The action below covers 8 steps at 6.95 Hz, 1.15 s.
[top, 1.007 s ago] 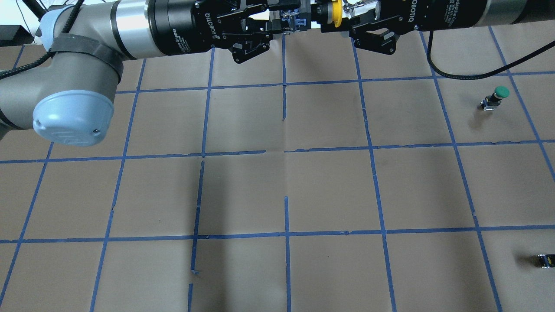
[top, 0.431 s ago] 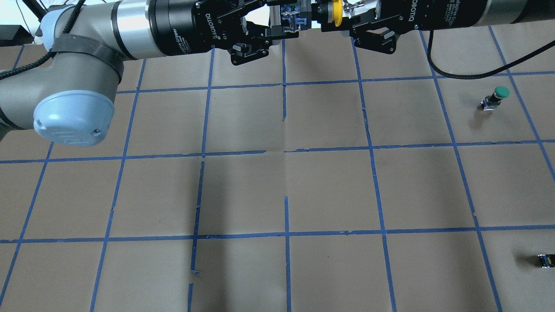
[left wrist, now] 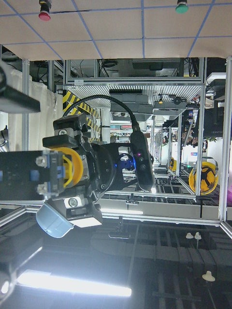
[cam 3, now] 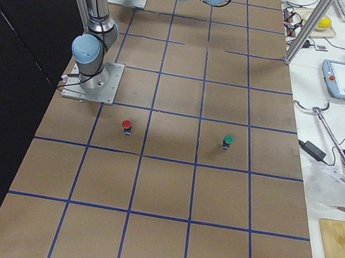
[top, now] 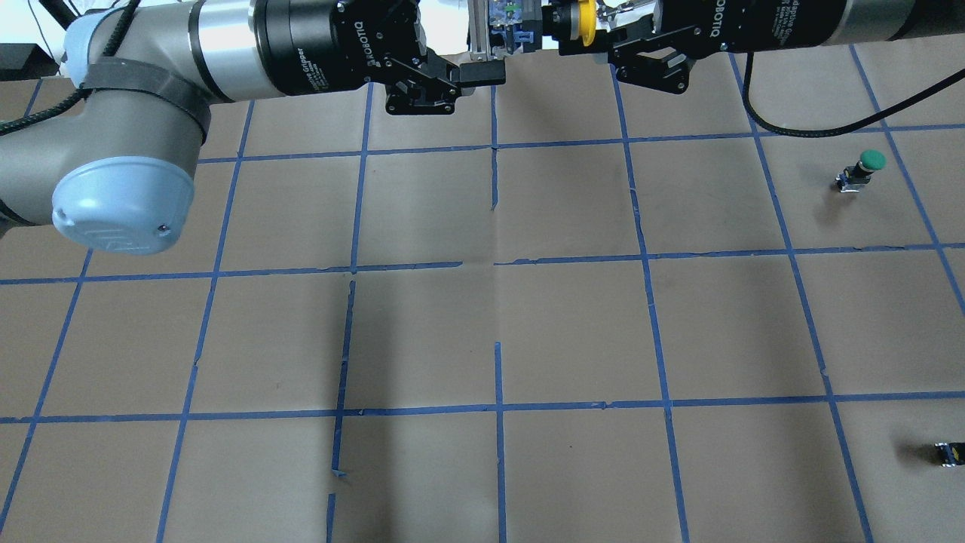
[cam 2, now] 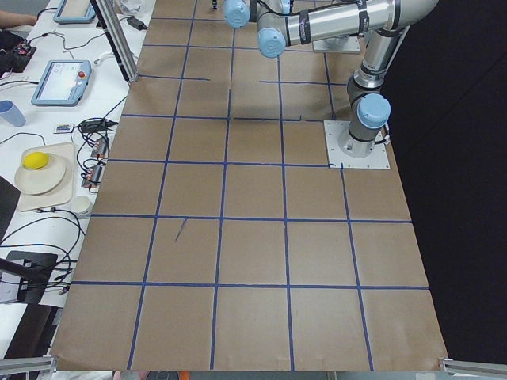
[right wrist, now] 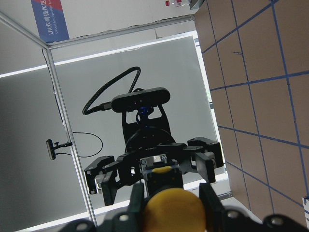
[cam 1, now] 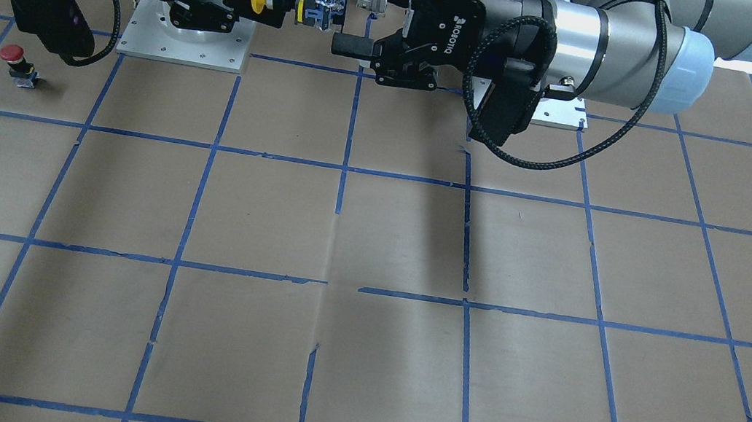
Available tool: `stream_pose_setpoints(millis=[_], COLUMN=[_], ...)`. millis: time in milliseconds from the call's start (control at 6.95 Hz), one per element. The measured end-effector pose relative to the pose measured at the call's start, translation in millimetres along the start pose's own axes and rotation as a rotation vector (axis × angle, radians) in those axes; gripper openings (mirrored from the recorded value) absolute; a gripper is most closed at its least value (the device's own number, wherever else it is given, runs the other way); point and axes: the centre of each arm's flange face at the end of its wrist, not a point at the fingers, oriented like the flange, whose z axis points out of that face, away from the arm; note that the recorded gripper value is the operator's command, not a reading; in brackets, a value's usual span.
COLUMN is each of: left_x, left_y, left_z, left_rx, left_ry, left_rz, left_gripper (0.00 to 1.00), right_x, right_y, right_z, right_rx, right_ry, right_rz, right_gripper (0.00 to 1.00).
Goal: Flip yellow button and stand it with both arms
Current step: 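Open the left gripper and pull it back while the right gripper carries the button away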
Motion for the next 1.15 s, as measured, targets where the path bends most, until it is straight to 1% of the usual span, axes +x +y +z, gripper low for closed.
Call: stream_pose_setpoints(millis=[144, 288, 431, 575, 719, 863, 1007, 1150], left_x=[2, 5, 8, 9, 6, -1, -14, -28], left_y=[-7, -14, -18, -21, -22, -22, -22, -22], left_z=[-12, -24, -31, -35, -40, -45, -53, -63], left_rx=[0.026, 0.058, 0.082, 0.102, 0.124, 0.155, 0.192, 0.225], left_ry=[-0.031, -0.089, -0.165, -0.247, -0.345, -0.470, -0.609, -0.749], left_rz=[0.008, 0.010, 0.008, 0.009, 0.007, -0.020, -0.066, -0.094], left_gripper=[0.99, 0.99, 0.99, 0.99, 0.99, 0.99, 0.99, 1.00], right_x=[4, 14, 27, 37, 47, 61, 81, 105], right_y=[1, 1, 1, -1, -4, -8, -11, -14], right_z=[-1, -3, -8, -15, -24, -35, -46, -59], right_rx=[-0.027, -0.088, -0.158, -0.215, -0.264, -0.319, -0.394, -0.473], right_ry=[0.047, 0.158, 0.300, 0.435, 0.579, 0.736, 0.871, 0.960], right_rz=[-0.021, -0.069, -0.118, -0.168, -0.223, -0.272, -0.331, -0.406], right_gripper=[0.33, 0.33, 0.33, 0.32, 0.32, 0.29, 0.28, 0.28])
